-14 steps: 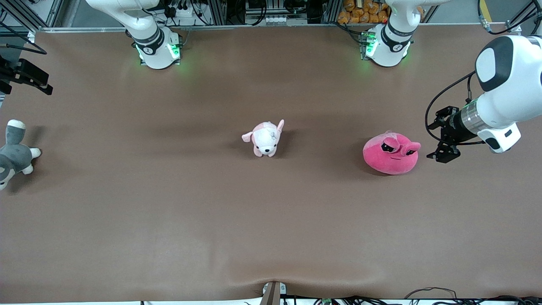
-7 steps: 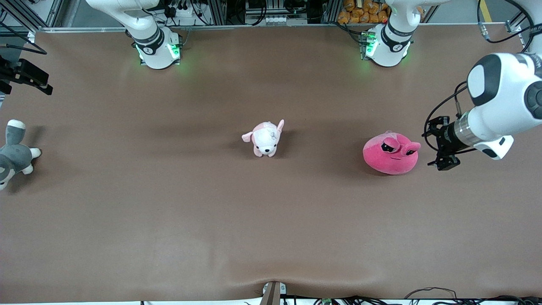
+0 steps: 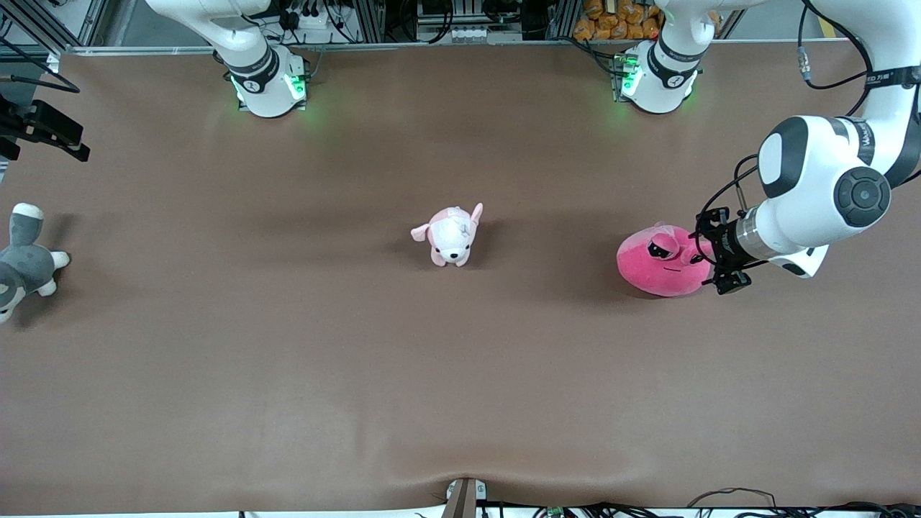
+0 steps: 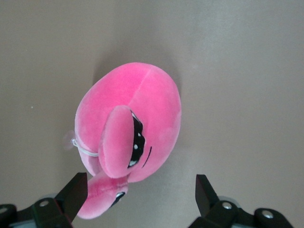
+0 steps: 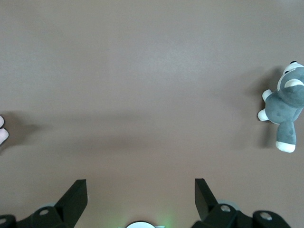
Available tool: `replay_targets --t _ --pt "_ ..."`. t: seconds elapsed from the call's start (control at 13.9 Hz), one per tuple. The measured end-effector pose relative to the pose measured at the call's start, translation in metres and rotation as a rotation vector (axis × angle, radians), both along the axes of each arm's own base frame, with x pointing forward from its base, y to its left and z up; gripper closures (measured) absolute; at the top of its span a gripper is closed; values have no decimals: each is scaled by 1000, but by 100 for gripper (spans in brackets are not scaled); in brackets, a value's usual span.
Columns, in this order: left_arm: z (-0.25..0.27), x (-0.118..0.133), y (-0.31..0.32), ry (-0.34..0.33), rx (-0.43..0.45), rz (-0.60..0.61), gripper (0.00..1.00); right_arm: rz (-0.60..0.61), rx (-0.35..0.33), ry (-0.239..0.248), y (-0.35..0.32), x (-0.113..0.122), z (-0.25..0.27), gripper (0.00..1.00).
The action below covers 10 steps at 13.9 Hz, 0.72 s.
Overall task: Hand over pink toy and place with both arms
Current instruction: 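Close the left gripper on the pink plush toy's ear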
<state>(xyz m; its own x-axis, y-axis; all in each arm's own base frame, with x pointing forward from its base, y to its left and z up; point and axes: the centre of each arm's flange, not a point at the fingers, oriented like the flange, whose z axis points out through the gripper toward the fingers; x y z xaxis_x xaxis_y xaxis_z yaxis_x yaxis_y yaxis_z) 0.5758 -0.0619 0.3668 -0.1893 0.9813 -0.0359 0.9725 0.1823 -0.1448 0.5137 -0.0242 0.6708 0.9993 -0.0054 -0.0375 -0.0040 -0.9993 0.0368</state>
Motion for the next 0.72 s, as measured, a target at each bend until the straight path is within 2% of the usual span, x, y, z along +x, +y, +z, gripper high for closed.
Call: replay_targets --t 0.43,0.5,0.65,0.72 --pt "-17 -10 6 34 31 -15 6 -1 -13 2 -1 5 -5 0" --pt "-19 -11 6 38 33 -16 14 -1 -14 -1 -1 6 -5 0" --pt "-22 -13 7 44 34 -16 18 -1 -15 0 -2 6 -5 0" --pt "-22 -13 7 44 34 -16 25 -3 -16 2 -3 8 -8 0"
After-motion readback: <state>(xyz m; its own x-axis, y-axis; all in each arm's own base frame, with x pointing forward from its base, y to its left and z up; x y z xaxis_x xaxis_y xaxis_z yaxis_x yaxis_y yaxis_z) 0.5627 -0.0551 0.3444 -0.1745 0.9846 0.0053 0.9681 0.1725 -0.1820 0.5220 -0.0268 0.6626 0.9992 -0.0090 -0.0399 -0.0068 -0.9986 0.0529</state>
